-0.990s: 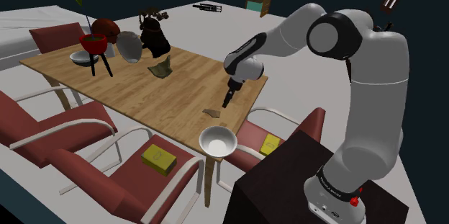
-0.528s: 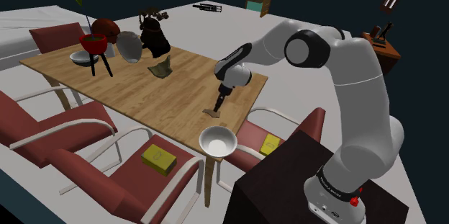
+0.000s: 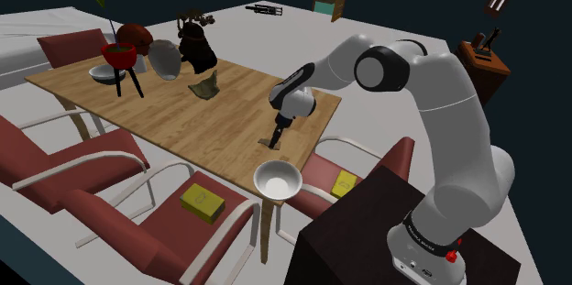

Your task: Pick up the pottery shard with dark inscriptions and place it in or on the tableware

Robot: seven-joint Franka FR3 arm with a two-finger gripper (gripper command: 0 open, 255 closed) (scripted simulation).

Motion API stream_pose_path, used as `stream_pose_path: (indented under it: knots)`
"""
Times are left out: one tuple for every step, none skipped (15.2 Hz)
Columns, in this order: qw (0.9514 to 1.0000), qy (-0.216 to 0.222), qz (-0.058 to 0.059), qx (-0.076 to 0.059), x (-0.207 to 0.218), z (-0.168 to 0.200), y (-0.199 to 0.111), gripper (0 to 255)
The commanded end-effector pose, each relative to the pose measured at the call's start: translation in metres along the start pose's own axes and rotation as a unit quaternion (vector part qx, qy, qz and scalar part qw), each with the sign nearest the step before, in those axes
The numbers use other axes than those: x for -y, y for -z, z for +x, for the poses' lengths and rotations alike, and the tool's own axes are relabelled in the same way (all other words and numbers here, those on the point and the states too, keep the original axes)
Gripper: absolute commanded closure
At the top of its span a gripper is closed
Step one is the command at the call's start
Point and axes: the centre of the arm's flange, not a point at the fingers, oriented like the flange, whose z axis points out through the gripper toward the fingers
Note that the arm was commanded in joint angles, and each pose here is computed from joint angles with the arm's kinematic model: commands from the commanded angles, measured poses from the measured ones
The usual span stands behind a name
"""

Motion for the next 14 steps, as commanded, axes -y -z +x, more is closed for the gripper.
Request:
stream_pose_path:
  knots:
    - [1.0000,0.000,0.000,0.000,0.0001,0.0002,-0.0006,0]
    - [1.0000,0.000,0.000,0.000,0.0001,0.0002,-0.0006,0]
    - [1.0000,0.000,0.000,0.000,0.0001,0.0002,-0.0006,0]
    - [1.0000,0.000,0.000,0.000,0.0001,0.0002,-0.0006,0]
    - [1.0000,0.000,0.000,0.000,0.0001,0.0002,-0.0006,0]
    - [1.0000,0.000,0.000,0.000,0.0001,0.0002,-0.0006,0]
    - [1.0000,0.000,0.000,0.000,0.0001,0.0002,-0.0006,255]
    - [1.0000,0.000,0.000,0.000,0.0001,0.0002,-0.0006,255]
    - [1.0000,0.000,0.000,0.000,0.0001,0.0002,-0.0006,255]
    - [1.0000,0.000,0.000,0.000,0.0001,0.0002,-0.0006,255]
    - [1.0000,0.000,0.000,0.000,0.0001,0.0002,-0.0006,255]
    - [1.0000,0.000,0.000,0.000,0.0001,0.0002,-0.0006,255]
    - [1.0000,0.000,0.000,0.000,0.0001,0.0002,-0.0006,255]
    - [1.0000,0.000,0.000,0.000,0.0001,0.0002,-0.0006,255]
